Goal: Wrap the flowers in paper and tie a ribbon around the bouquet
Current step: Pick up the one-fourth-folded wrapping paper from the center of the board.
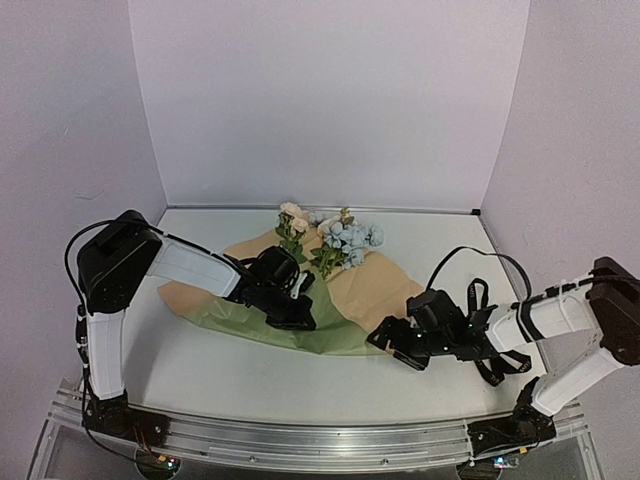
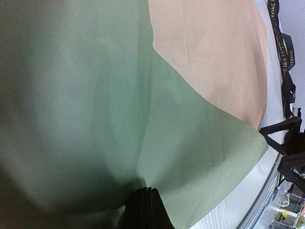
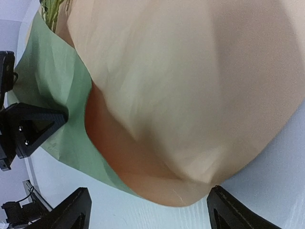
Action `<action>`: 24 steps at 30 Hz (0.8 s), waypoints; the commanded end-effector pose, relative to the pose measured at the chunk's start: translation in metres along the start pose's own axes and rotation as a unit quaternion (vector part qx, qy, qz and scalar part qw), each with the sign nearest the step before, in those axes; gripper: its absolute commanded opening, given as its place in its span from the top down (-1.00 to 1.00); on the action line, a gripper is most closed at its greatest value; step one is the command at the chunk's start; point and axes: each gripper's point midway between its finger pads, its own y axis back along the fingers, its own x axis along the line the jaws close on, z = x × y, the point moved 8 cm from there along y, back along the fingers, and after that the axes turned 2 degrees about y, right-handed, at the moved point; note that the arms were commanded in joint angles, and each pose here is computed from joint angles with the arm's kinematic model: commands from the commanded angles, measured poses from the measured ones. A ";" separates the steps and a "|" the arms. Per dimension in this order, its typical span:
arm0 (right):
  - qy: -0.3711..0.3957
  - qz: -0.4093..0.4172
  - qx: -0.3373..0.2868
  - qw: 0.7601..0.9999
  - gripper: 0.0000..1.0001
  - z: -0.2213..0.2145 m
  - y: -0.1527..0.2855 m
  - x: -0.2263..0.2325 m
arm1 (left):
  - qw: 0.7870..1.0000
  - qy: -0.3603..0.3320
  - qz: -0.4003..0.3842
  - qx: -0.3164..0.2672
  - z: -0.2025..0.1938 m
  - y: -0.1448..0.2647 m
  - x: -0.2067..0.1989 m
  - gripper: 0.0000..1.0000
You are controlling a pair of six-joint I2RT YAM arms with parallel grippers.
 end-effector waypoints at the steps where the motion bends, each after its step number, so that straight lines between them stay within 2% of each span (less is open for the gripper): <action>1: -0.002 -0.105 -0.017 0.994 -0.75 -0.017 0.028 -0.029 | 1.000 0.019 0.018 0.014 -0.007 -0.013 0.011 1.00; 6: -0.020 -0.112 -0.043 0.993 -0.70 -0.021 0.039 -0.025 | 0.999 0.033 0.002 0.019 -0.010 -0.017 0.010 1.00; 10: -0.048 -0.096 -0.043 0.993 -0.63 -0.024 0.023 -0.018 | 0.999 0.047 -0.007 0.020 -0.012 -0.020 0.011 1.00; 18: -0.098 -0.064 -0.091 0.989 -0.50 -0.020 0.001 -0.012 | 0.997 0.070 -0.016 0.018 -0.016 -0.022 0.011 1.00; 21: -0.117 -0.076 -0.099 0.985 -0.32 -0.022 -0.005 -0.020 | 0.997 0.075 -0.023 0.014 -0.017 -0.022 0.010 1.00; 24: -0.125 -0.087 -0.112 0.982 -0.22 -0.022 -0.008 -0.027 | 0.997 0.078 -0.026 0.011 -0.017 -0.023 0.010 1.00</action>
